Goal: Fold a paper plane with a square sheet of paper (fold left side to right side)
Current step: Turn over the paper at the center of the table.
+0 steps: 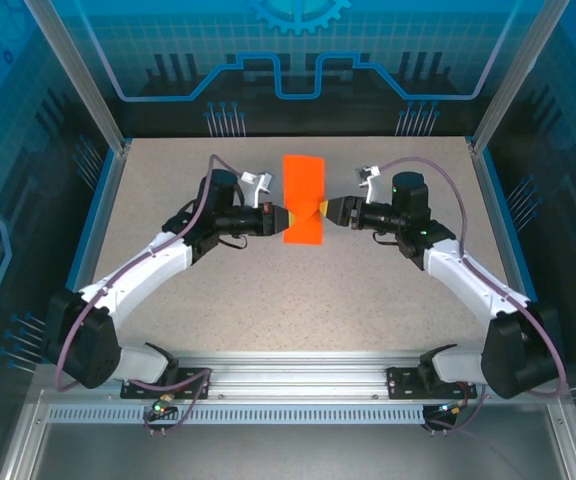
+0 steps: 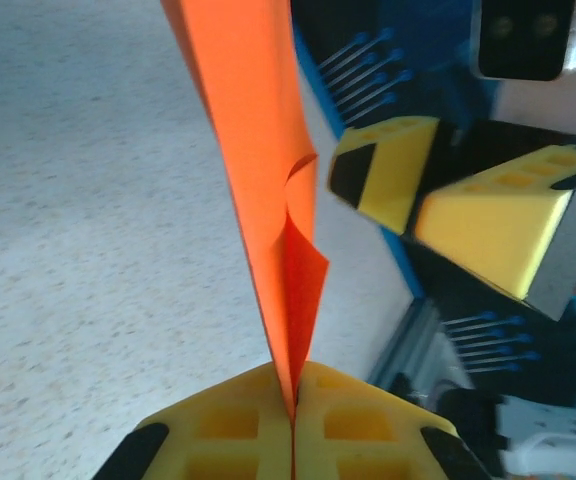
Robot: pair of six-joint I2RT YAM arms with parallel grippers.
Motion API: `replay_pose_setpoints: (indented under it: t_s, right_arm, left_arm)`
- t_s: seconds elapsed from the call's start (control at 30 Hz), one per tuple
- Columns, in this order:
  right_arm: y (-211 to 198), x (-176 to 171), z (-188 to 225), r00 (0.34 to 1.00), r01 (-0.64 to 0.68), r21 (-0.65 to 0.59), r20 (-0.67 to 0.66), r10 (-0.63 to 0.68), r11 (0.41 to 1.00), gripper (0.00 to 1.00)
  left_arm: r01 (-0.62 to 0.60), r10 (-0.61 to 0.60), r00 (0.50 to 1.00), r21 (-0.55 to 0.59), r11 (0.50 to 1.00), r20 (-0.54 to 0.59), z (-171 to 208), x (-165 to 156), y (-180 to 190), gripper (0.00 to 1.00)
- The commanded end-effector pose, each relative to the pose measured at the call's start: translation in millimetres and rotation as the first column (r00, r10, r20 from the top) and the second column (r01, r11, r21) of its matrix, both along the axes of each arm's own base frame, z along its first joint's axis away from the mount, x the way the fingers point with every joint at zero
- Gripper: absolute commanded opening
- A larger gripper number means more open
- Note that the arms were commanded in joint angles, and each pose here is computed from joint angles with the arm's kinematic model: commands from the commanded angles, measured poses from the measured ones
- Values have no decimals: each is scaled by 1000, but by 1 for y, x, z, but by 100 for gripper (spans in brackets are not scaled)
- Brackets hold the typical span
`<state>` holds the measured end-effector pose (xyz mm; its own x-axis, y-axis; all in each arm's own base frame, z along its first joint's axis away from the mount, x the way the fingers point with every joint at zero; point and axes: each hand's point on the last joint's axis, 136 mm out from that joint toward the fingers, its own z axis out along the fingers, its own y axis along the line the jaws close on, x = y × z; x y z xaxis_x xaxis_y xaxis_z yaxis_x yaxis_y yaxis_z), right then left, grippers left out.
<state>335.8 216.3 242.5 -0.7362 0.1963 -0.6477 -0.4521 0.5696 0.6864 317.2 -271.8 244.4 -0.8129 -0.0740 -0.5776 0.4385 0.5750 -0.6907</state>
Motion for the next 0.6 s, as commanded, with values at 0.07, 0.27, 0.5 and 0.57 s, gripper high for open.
replay_pose_setpoints:
  t_s: [0.07,0.27,0.5,0.57]
  right_arm:
    - [-89,-9,-61,952,232,-478,-68,-299,847,65]
    - [-147,-28,-73,900,328,-635,-15,-435,700,89]
    - [-176,-47,-81,851,393,-645,-16,-525,656,100]
    - [-180,-49,-84,842,401,-645,-20,-539,651,100]
  left_arm:
    - [-97,71,995,528,844,68,-41,-13,33,2]
    - [-209,168,975,846,491,143,-70,-10,55,0]
    - [-255,241,948,949,187,208,-90,-3,58,0]
    - [-234,275,945,955,181,179,-101,-2,52,0]
